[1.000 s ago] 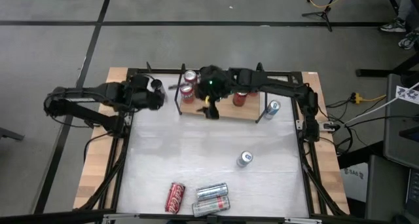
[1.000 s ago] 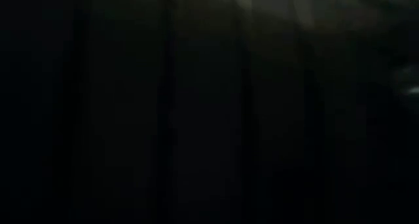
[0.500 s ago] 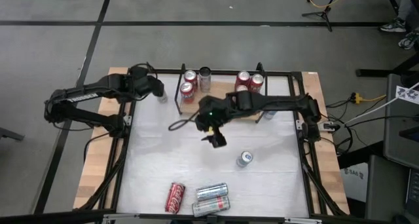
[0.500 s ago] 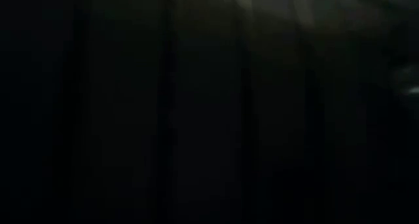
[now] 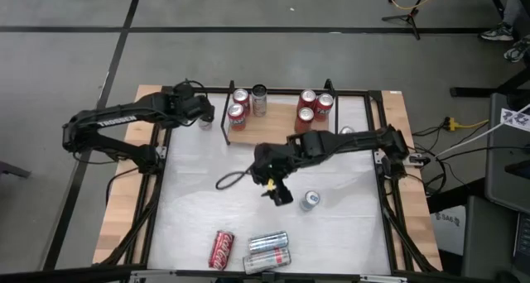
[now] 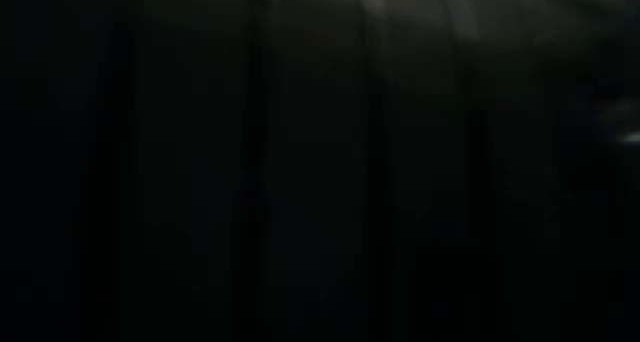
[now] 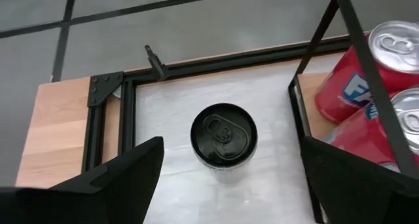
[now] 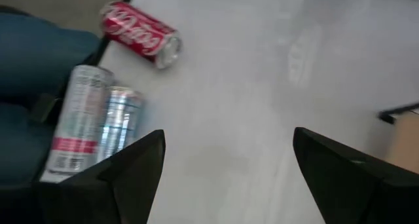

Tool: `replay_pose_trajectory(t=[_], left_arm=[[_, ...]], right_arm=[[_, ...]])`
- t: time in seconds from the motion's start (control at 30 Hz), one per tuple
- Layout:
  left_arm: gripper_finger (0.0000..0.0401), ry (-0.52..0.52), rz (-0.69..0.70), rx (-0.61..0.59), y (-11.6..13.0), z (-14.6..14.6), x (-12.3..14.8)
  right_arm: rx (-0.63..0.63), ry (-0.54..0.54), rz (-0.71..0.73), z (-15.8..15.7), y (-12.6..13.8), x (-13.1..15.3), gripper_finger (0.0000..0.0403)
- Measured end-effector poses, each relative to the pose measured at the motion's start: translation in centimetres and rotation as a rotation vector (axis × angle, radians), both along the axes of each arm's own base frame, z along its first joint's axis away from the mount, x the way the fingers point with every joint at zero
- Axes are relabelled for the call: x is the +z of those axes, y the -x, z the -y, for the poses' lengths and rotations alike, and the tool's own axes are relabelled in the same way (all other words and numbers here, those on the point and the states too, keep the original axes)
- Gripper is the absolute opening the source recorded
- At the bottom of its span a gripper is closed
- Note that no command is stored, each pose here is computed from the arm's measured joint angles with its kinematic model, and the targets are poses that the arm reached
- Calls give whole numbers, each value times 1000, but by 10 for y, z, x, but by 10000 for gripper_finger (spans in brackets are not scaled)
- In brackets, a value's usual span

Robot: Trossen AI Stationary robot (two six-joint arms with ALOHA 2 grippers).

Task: Place canned beverage on shelf
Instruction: Put the top white-pink soda can on the shelf aligned with the white-pink soda can

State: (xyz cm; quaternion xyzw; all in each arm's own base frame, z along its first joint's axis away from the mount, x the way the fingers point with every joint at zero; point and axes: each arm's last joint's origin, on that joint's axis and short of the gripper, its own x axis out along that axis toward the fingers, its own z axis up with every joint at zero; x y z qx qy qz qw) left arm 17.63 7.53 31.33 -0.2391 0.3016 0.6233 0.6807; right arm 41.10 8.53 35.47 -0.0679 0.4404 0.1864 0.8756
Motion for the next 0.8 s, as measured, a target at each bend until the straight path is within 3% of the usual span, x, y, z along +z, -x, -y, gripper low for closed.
replay_pose_trajectory(t=[0.3,0.8], left_arm=[[353,28,-53,51,-5,-14,-9],[353,111,-92,115,-11,-37,-24]], right_arm=[[80,-1,-2,-33,8,0,326],[75,27,-47,-34,13,-3,326]])
